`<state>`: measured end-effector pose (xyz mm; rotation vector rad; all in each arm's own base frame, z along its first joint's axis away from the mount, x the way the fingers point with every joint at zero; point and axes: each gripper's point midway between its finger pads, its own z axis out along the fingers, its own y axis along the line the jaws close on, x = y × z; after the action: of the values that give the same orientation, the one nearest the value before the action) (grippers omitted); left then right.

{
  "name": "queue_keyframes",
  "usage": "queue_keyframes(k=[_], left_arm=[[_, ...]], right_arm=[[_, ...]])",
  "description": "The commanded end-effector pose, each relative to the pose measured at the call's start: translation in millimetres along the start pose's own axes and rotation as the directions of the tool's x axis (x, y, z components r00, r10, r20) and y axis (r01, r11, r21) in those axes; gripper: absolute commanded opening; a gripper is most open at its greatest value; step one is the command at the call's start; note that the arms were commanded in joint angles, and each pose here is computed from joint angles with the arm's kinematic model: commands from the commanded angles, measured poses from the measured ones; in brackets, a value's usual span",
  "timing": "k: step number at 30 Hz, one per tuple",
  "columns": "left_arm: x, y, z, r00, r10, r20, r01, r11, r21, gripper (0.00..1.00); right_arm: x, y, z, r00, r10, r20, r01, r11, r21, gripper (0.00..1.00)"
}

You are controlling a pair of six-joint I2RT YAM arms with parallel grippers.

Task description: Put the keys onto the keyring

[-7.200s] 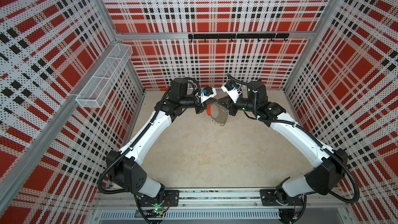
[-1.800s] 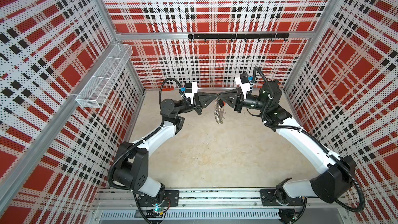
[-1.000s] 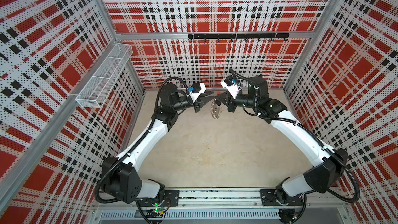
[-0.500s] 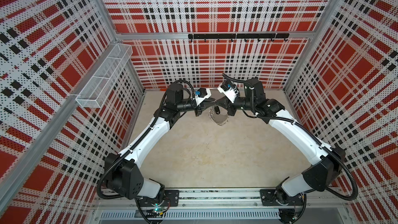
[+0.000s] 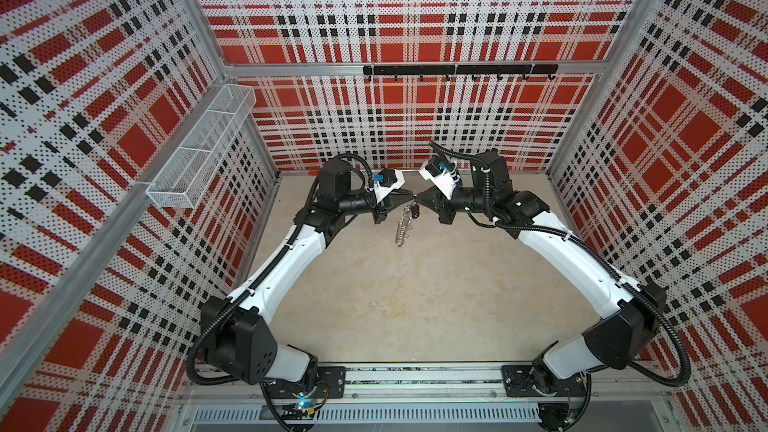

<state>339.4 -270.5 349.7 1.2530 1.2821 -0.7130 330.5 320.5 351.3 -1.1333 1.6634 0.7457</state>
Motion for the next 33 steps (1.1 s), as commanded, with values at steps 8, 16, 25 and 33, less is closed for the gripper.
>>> queue_keyframes(k=[8, 16, 25, 33], left_arm=[[-12, -6, 5, 1.0, 0.0, 0.012, -0.001, 0.998, 0.06, 0.02], [-14, -10, 4, 1.0, 0.004, 0.019, -0.006, 0.997, 0.081, 0.0], [-33, 2, -9, 0.991, -0.066, 0.115, 0.061, 0.997, 0.045, 0.0], [-39, 7, -14, 0.979, -0.108, 0.176, 0.106, 0.994, 0.021, 0.0]], right_arm=[[-33, 21, -7, 0.993, -0.077, 0.085, 0.081, 0.995, -0.055, 0.0], [-31, 17, -10, 0.993, -0.079, 0.088, 0.082, 0.996, -0.023, 0.0], [-27, 8, -11, 0.993, -0.073, 0.09, 0.07, 0.997, 0.041, 0.15], [-45, 4, -43, 0.974, -0.002, 0.227, -0.004, 1.0, 0.026, 0.53]])
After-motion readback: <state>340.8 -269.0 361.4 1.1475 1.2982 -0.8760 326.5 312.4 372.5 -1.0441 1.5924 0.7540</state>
